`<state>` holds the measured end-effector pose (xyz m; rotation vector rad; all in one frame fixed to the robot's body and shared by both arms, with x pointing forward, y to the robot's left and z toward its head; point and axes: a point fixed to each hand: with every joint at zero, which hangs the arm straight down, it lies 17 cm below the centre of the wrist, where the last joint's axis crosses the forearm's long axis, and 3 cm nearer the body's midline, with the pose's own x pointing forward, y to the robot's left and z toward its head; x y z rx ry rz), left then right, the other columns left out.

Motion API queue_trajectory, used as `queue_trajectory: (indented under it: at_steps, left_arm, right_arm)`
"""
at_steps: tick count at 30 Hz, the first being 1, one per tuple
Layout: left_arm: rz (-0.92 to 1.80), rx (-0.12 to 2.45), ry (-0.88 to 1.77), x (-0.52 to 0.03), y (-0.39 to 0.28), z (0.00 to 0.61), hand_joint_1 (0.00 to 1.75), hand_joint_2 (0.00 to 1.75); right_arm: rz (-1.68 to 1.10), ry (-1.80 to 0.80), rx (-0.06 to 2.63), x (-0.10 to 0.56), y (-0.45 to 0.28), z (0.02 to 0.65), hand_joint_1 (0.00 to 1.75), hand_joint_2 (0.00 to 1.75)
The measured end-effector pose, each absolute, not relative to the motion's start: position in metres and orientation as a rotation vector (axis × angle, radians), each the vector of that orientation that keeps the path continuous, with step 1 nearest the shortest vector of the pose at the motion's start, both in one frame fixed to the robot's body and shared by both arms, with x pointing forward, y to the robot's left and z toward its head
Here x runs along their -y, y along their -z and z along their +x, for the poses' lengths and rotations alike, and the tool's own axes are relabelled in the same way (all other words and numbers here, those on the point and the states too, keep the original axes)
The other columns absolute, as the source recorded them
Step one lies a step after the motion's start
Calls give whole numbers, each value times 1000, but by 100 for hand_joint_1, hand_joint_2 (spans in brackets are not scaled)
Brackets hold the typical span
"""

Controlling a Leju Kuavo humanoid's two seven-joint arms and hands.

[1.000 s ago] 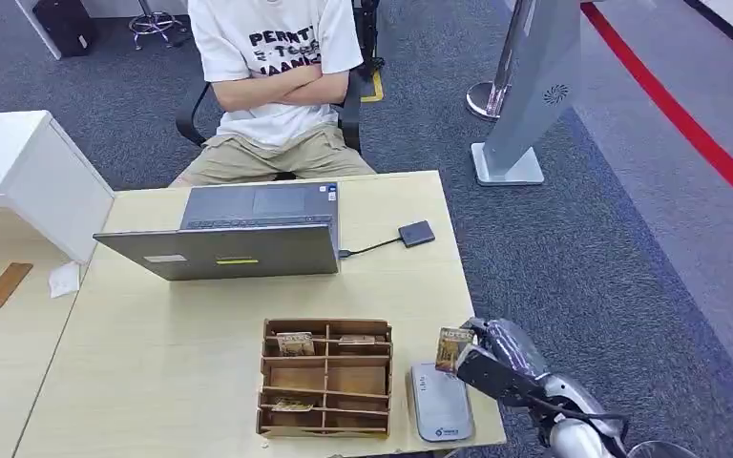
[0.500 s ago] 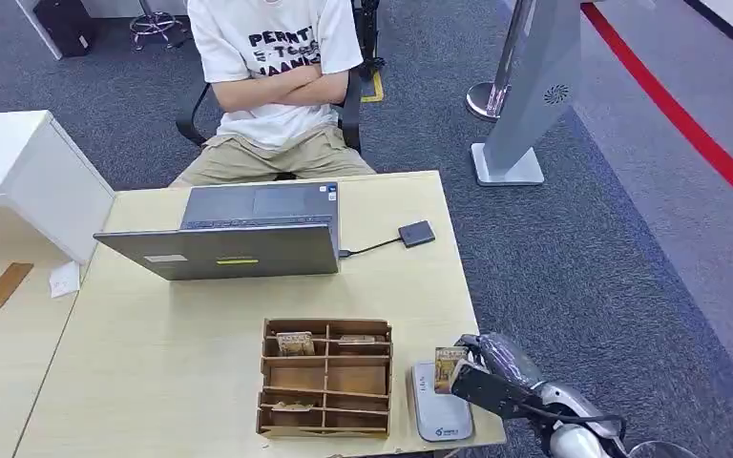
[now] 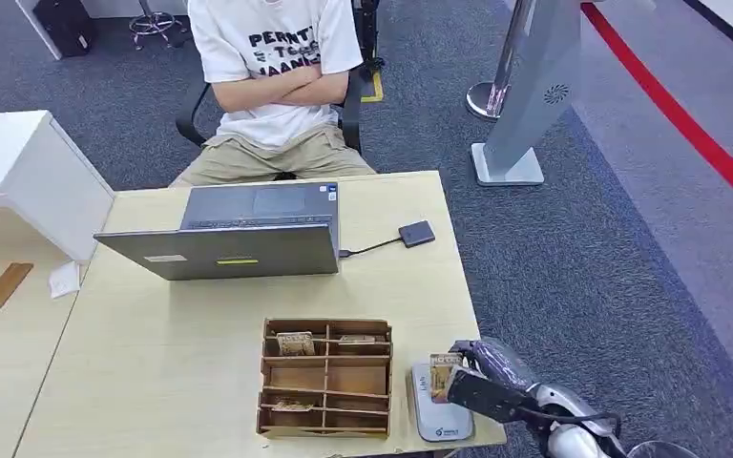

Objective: Pass the card to the sensor for recognition and then transmit it.

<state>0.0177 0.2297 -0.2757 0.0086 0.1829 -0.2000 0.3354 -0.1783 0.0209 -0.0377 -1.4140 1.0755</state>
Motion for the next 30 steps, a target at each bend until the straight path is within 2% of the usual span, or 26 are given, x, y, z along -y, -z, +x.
queue_trajectory:
  at_steps: [30]
  left_arm:
    - [12,-184,213,-231,276,17,0,0]
  right_arm:
    - [-64,-1156,1349,192,-5,330,175,175]
